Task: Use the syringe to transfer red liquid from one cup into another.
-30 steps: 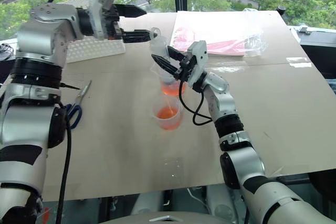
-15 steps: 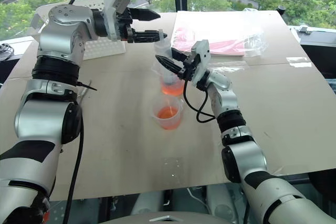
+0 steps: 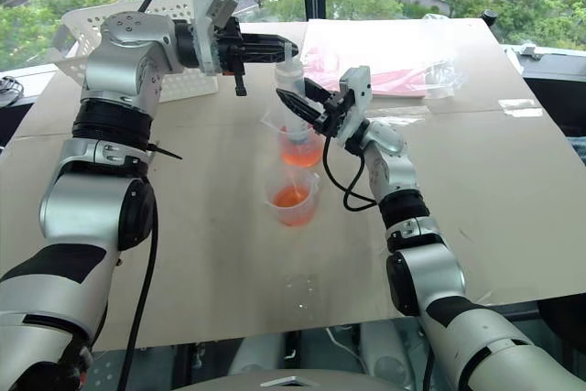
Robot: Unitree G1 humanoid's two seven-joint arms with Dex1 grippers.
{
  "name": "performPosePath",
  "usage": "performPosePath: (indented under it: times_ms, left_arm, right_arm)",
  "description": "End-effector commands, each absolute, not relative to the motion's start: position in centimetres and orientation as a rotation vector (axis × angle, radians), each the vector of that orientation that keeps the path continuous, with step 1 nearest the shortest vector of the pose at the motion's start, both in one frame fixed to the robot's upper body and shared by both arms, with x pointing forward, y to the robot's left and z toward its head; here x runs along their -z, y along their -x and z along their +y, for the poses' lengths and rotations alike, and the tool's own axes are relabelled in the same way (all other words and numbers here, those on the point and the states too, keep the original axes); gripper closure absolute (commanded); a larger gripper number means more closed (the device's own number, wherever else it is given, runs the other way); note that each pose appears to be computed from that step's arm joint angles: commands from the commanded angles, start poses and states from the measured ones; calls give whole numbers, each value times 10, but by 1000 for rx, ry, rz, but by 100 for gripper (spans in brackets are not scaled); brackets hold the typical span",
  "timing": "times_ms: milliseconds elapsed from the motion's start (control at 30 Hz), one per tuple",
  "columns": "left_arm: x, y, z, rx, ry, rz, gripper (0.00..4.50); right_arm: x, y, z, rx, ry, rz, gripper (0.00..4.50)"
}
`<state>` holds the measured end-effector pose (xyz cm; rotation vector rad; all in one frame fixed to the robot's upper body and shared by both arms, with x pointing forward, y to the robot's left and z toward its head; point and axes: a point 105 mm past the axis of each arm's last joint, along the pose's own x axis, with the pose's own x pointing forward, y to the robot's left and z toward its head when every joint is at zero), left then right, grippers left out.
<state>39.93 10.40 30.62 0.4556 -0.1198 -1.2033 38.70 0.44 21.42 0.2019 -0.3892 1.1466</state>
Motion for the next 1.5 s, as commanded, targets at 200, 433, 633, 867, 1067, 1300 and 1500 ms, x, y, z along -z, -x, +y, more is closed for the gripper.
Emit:
performPosePath:
  times_ms: [200,433,633,867,1067,1300,1500]
  left_arm:
    - [-364,-400,111,1067,-484,-297,450]
    - [-368,-400,115,1048,-484,-304,450]
    - [-370,-400,116,1041,-487,-307,450]
    - [-364,-391,123,1101,-390,-268,450]
    - [-358,-372,179,919,-269,-223,265]
    - [-345,-345,190,841,-186,-216,265]
    - [-336,-337,189,831,-170,-190,265]
  right_arm:
    - [-209,-364,37,-1303,-102,-397,303]
    - [-208,-364,40,-1310,-107,-390,304]
    - [-210,-364,41,-1311,-111,-392,304]
    - [-221,-367,40,-1284,-118,-422,304]
    - [-250,-375,31,-1191,-126,-454,304]
    - [-263,-375,24,-1177,-124,-482,305]
    - [-269,-377,23,-1177,-108,-499,305]
